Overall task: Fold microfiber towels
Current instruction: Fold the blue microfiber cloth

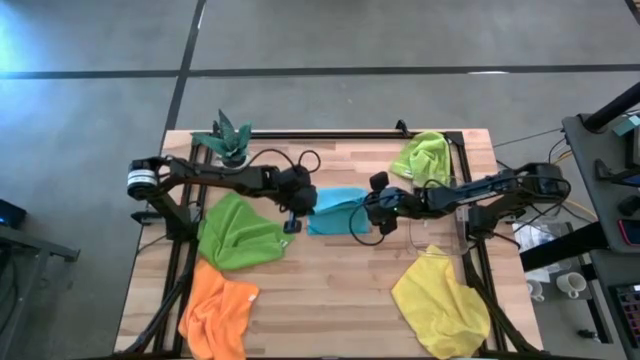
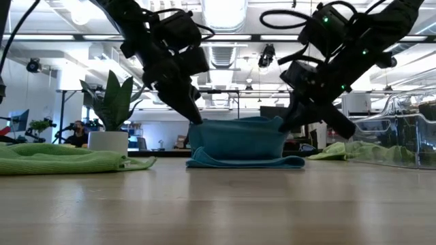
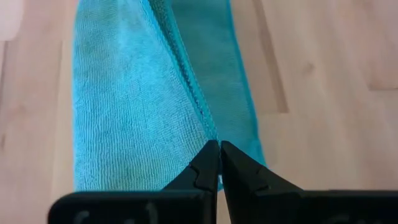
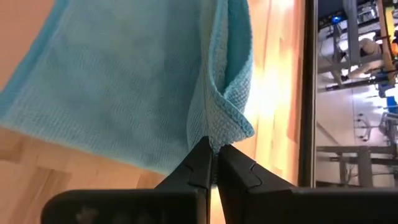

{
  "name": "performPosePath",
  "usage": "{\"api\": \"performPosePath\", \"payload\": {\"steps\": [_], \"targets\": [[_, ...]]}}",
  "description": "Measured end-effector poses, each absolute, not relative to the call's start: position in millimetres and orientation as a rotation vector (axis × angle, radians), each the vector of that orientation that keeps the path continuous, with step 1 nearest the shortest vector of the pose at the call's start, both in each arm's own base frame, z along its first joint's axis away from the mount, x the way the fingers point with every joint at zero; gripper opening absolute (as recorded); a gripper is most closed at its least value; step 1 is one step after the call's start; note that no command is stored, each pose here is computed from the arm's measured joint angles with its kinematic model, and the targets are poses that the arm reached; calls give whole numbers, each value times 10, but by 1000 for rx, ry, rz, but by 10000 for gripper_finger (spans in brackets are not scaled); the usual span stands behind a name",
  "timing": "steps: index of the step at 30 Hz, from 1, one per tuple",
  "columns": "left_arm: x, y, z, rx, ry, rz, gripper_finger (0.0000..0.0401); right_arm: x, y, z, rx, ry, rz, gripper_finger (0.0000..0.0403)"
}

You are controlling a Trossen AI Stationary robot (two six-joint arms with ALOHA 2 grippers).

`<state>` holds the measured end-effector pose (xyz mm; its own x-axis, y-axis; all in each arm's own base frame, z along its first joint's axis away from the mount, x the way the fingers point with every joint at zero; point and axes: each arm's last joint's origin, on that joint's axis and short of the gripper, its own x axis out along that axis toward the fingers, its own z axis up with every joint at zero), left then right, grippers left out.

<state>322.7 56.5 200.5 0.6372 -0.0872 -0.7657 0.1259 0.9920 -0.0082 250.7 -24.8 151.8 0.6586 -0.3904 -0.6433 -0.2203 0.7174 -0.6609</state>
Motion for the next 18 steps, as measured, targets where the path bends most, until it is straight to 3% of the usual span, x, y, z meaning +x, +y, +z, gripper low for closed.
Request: {"api": "performPosePath", "payload": {"steps": [13,18], "targets": [[3309,485,1793,10,934,-161,0,2507,-134,1337,-540,914,-18,16],[3303,460,1789,1,938,-180,0,2510,-107,1302,-456,919,25,56]]}}
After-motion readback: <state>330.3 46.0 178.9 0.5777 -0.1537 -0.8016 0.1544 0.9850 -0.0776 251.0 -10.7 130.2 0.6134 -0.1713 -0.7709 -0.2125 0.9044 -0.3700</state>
